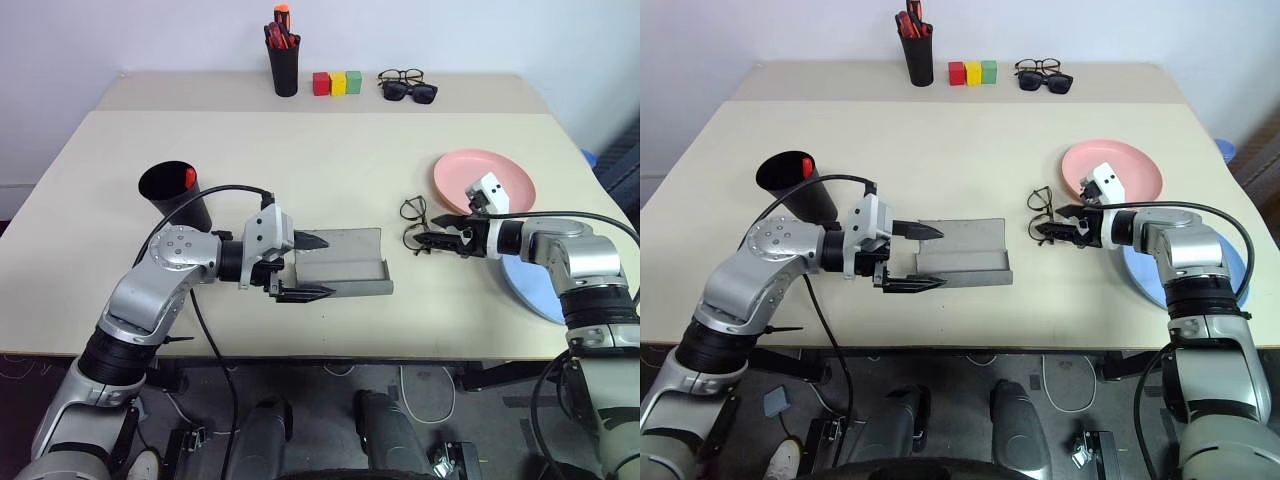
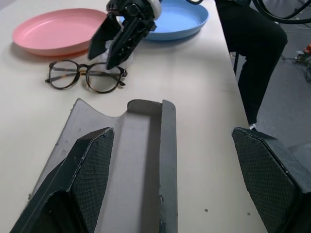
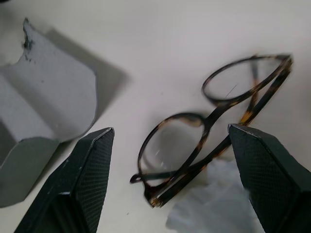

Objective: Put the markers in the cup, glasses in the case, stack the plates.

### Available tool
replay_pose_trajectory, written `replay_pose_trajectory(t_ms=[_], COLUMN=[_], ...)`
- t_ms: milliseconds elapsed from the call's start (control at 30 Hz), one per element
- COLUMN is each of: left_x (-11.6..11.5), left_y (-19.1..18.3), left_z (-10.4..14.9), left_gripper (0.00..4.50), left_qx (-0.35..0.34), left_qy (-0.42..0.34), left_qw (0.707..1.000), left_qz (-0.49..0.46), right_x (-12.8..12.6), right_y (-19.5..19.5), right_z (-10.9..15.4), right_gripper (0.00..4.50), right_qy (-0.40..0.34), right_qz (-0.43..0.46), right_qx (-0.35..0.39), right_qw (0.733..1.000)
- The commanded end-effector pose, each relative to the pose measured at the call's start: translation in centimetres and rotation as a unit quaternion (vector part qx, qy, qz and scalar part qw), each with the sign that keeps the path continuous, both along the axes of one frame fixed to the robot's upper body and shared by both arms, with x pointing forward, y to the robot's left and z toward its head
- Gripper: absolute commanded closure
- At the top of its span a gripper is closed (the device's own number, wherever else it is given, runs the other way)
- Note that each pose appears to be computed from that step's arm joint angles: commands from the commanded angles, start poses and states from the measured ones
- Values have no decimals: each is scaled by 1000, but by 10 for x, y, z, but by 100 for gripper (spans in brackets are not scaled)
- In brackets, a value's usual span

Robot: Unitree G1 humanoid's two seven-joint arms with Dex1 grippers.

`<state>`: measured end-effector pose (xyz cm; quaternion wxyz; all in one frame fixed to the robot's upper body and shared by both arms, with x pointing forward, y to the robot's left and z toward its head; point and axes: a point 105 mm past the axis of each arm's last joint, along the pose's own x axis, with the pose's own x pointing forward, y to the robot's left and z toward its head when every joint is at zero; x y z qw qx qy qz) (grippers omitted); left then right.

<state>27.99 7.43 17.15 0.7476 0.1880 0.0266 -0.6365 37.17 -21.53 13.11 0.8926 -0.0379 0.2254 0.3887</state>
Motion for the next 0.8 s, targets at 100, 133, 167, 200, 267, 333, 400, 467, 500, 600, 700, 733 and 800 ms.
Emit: replay_pose_trajectory(t_ms=[100,133,167,200,267,333,400,467,500,600,700,733,800], left_x=[-9,-10,-11,-13,-15,-18,-19,-19,-19,-21,-20,-20,-20], left_y=[3,4,5,8,11,14,15,16,17,17,18,18,17], left_z=[10,10,11,10,9,9,10,10,9,9,8,7,7], left_gripper=[54,54,54,54,54,50,48,48,48,48,48,48,48], left_qx=[-10,-11,-12,-12,-9,-9,-13,-13,-13,-13,-13,-12,-12], left_qy=[-16,-15,-13,-10,-8,-6,-3,-4,-3,-2,-2,-3,-2], left_qw=[1000,1000,1000,1000,999,999,998,998,998,997,997,997,997], left_qz=[9,15,21,27,38,47,57,63,67,72,75,76,76], right_x=[10,12,14,17,22,28,33,35,35,36,35,34,33], right_y=[8,9,11,13,16,19,22,24,25,25,24,24,25], right_z=[8,8,8,9,10,13,15,16,15,12,8,7,4], right_gripper=[69,69,69,69,69,94,152,251,307,448,448,448,448], right_qy=[-13,-13,-16,-18,-21,-29,-34,-36,-35,-28,-23,-22,-18], right_qz=[16,17,19,21,23,21,20,21,24,28,32,34,37], right_qx=[-2,-2,-2,0,3,7,8,10,9,5,1,-2,-6], right_qw=[1000,1000,1000,1000,999,999,999,999,999,999,999,999,999])
